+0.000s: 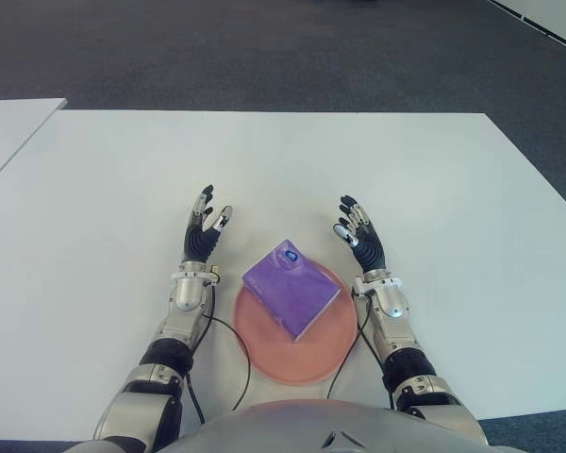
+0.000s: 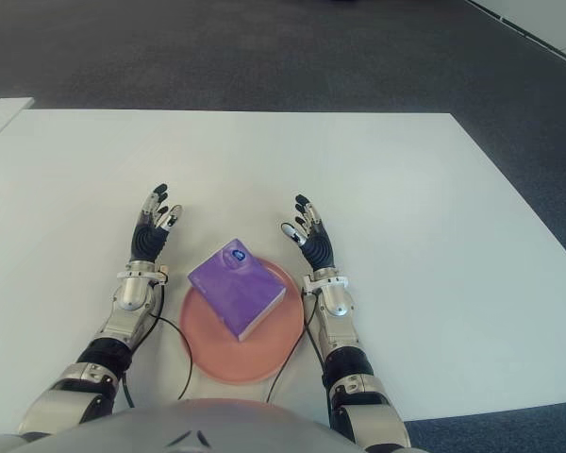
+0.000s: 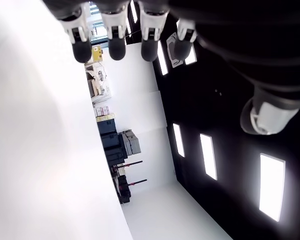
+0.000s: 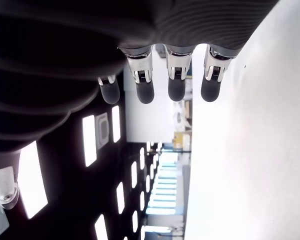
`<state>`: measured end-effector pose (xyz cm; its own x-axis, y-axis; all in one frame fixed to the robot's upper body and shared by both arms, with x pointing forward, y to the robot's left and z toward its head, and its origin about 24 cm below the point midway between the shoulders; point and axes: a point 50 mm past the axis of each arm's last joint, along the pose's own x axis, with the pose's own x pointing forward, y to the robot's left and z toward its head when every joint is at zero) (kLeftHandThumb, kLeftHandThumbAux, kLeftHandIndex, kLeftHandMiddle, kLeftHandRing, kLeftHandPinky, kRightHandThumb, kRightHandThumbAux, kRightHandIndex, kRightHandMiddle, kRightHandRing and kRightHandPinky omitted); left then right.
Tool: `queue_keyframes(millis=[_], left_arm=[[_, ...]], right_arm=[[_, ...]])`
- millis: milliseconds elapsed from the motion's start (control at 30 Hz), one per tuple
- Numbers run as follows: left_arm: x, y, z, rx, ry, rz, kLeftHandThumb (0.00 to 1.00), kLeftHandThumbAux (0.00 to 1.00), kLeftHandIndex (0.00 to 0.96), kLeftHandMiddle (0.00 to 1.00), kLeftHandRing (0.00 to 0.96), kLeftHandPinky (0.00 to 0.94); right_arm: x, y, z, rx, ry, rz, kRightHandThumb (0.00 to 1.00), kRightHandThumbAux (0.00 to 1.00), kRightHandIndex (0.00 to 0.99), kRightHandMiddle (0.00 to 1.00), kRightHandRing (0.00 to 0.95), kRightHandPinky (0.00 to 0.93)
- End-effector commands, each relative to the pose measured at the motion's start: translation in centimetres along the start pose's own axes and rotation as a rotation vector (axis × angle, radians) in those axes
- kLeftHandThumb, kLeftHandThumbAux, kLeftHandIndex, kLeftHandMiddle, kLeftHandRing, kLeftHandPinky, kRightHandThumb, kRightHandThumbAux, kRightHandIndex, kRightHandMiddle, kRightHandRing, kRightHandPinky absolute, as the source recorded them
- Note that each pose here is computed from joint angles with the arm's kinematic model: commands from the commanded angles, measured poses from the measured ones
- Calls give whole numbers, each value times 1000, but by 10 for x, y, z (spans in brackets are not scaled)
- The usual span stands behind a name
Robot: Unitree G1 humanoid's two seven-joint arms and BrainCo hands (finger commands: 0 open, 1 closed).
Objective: Put the tissue paper into the plate.
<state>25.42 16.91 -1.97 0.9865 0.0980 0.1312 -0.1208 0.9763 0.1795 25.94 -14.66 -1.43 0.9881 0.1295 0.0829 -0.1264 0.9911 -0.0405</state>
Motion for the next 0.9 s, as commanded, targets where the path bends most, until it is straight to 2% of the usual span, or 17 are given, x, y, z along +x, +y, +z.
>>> queue_keyframes(millis=[33,900], left_arm=[[-22,-6,-19,-13,99,2,0,389,0,0,0,0],[-25,-3,-21,7,100,-9,0,380,0,0,0,0]], right_arm=[[-28,-5,-29,-4,156,-23,0,483,0,0,0,0],[-29,-2,-30,9,162,-19,0,490,0,0,0,0]])
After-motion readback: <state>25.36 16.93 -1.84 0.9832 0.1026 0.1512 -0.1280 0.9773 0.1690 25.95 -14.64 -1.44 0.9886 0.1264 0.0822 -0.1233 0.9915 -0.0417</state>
